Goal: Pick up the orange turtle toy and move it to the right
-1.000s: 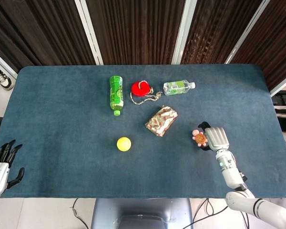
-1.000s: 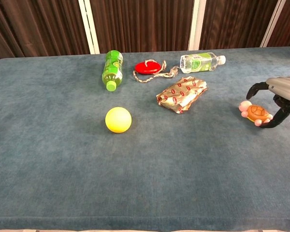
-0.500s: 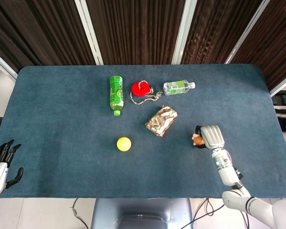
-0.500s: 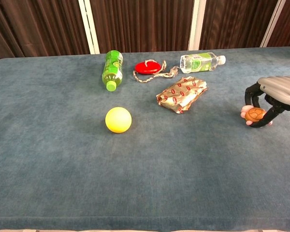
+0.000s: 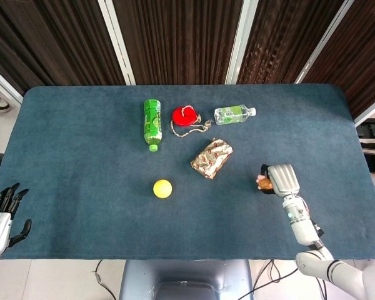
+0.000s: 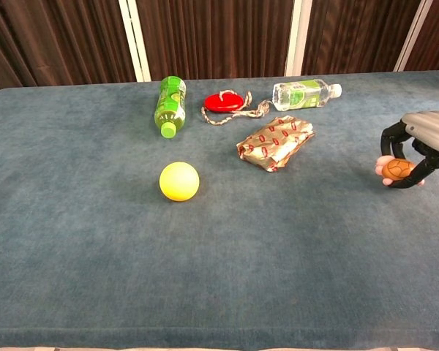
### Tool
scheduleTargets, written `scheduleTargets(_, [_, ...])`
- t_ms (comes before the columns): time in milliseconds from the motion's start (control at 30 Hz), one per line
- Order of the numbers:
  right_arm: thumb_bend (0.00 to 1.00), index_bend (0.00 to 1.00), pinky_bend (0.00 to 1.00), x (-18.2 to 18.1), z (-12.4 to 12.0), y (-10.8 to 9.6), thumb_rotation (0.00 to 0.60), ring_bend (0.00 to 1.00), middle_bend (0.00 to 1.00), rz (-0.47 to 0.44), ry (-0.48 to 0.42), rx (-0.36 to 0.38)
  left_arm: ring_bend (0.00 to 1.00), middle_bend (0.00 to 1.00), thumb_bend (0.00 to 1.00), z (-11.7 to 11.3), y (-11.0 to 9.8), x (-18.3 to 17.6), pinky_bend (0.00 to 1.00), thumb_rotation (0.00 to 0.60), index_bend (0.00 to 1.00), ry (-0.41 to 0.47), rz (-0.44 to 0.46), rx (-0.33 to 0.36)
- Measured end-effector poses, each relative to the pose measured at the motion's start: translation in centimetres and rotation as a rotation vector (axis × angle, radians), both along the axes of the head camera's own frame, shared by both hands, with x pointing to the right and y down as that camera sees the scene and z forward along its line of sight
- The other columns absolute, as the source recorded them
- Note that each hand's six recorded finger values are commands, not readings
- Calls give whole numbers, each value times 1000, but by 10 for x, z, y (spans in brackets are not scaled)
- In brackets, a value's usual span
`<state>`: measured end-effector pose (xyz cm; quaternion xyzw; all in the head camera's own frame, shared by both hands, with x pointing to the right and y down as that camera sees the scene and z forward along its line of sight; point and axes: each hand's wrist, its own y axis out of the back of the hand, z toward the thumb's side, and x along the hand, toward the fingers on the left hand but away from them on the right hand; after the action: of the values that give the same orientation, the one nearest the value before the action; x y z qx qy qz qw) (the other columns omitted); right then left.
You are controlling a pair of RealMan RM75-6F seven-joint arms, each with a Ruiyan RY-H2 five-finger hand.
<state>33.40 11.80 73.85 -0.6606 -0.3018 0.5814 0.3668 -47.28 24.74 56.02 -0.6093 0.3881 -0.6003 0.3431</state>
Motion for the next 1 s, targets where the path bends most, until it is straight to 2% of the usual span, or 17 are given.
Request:
scheduleTargets(67, [289,532,1000,1,-2,2,600,959,575,1,-12,-20,0,2,434,0,0,0,188,600,132,0,0,0])
scheduleTargets(100, [268,476,1000,1,-4,3,600,951,534,1,-17,-28,0,2,434,0,0,0,188,600,132,0,0,-1])
scheduleTargets(300, [156,215,1000,5,-19,9,600,919,393,-20,-53,-71,0,3,434,0,0,0,189,600,136,-1,0,-2])
scheduleTargets(467, [74,14,985,13,-31,17,600,879,316,-47,-51,-102,0,3,434,1,0,0,188,600,135,-2,0,-3])
scheduleTargets(500, [69,2,972,15,-34,18,600,860,305,-51,-48,-106,0,3,434,1,0,0,189,600,135,-2,-1,-4])
scheduleTargets(567, [64,0,897,18,-41,20,600,736,275,-54,-45,-108,0,3,434,0,0,0,188,600,136,-1,-1,-4])
scheduleTargets(633, [64,32,686,19,-51,22,600,515,255,-48,-56,-99,0,3,434,-1,0,-1,189,600,136,0,-2,-2])
scheduleTargets(700, [64,211,390,21,-66,24,600,304,253,-41,-71,-76,0,4,434,-2,0,-1,189,600,136,2,-3,1])
scheduleTargets(767, [64,319,247,26,-84,22,600,190,253,-43,-75,-27,0,5,434,-3,0,-1,189,600,136,4,-3,4])
scheduleTargets(900, [82,330,196,42,-123,26,600,119,250,-35,-62,104,0,5,435,-4,0,1,189,600,136,9,4,11])
scheduleTargets(933, [92,313,195,47,-132,29,600,106,236,-26,-52,135,0,5,434,-5,0,1,189,600,136,11,6,13])
scheduleTargets(1000, [100,212,192,63,-153,41,600,75,170,3,-15,199,0,5,434,-5,0,2,189,600,136,11,9,16])
